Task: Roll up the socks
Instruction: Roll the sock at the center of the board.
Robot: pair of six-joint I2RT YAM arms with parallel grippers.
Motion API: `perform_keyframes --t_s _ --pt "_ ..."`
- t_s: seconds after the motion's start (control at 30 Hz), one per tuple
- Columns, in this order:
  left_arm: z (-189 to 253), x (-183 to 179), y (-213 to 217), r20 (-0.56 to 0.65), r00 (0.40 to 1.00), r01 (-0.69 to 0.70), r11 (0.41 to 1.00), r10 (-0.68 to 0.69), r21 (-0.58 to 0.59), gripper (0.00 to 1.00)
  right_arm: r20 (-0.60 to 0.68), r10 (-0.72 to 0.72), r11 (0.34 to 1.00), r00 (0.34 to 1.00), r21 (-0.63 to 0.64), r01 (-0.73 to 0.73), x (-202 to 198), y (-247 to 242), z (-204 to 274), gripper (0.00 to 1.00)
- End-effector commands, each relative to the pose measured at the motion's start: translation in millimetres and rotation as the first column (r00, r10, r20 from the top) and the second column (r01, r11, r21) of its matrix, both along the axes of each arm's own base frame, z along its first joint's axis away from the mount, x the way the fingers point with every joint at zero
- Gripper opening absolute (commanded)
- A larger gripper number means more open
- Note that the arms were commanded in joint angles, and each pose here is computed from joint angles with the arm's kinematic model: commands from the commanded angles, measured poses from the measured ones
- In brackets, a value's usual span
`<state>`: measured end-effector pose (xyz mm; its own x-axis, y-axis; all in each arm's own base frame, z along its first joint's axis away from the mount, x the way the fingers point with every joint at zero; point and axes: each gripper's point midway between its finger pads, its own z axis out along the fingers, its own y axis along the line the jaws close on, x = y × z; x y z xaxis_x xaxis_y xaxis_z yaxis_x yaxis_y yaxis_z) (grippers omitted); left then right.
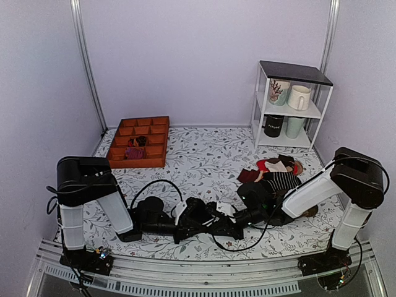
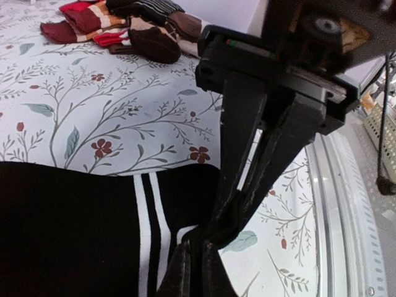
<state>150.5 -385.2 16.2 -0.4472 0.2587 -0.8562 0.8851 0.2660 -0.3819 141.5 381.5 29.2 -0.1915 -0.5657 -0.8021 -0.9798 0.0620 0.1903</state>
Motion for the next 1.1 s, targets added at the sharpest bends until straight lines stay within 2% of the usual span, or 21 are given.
perform_keyframes --t_s 0.0,0.03,0.1,0.17,0.23,0.33,0.47,0.6,0.73,0.93,1.07 --pt "-94 -27 71 -0.185 0.976 -0.033 0.919 0.114 0.393 0.05 -0.098 -0.011 0.997 0.995 -0.073 0.003 -5 0 -15 0.08" --pt "-87 -23 73 -0.161 0.978 -0.059 0.92 0.13 0.388 0.09 -0.117 -0.014 0.996 0.993 -0.085 0.004 -5 0 -16 0.08" --pt "-69 -13 77 -0.088 0.982 -0.124 0.923 0.167 0.364 0.26 -0.162 -0.015 0.995 0.987 -0.104 -0.002 -7 -1 -18 0.08" --pt "-56 -10 82 -0.027 0.982 -0.164 0.922 0.185 0.352 0.52 -0.232 -0.027 0.992 0.972 -0.126 -0.003 -5 -2 -19 0.08" --pt "-46 -10 83 0.039 0.982 -0.189 0.917 0.187 0.352 0.72 -0.295 -0.044 0.988 0.955 -0.157 -0.003 -6 0 -18 0.07" --pt "-33 -14 81 0.138 0.972 -0.227 0.909 0.19 0.349 0.84 -0.368 -0.064 0.975 0.928 -0.22 -0.02 -5 4 -15 0.07" --pt "-23 -22 71 0.215 0.962 -0.236 0.912 0.17 0.335 0.91 -0.464 -0.128 0.936 0.877 -0.348 -0.047 -5 4 -18 0.07" --pt "-16 -32 60 0.319 0.939 -0.237 0.914 0.128 0.329 0.88 -0.507 -0.195 0.897 0.84 -0.439 -0.057 -2 6 -22 0.07" --pt "-4 -30 58 0.441 0.887 -0.295 0.903 0.137 0.312 0.85 -0.555 -0.282 0.859 0.783 -0.509 -0.052 -2 2 -30 0.07" --pt "20 -33 62 0.514 0.846 -0.289 0.931 0.14 0.224 0.79 -0.581 -0.331 0.844 0.743 -0.535 -0.043 -3 0 -38 0.07" --pt "24 -34 51 0.539 0.836 -0.259 0.94 0.104 0.221 0.77 -0.595 -0.334 0.852 0.731 -0.522 -0.035 -3 5 -36 0.07"
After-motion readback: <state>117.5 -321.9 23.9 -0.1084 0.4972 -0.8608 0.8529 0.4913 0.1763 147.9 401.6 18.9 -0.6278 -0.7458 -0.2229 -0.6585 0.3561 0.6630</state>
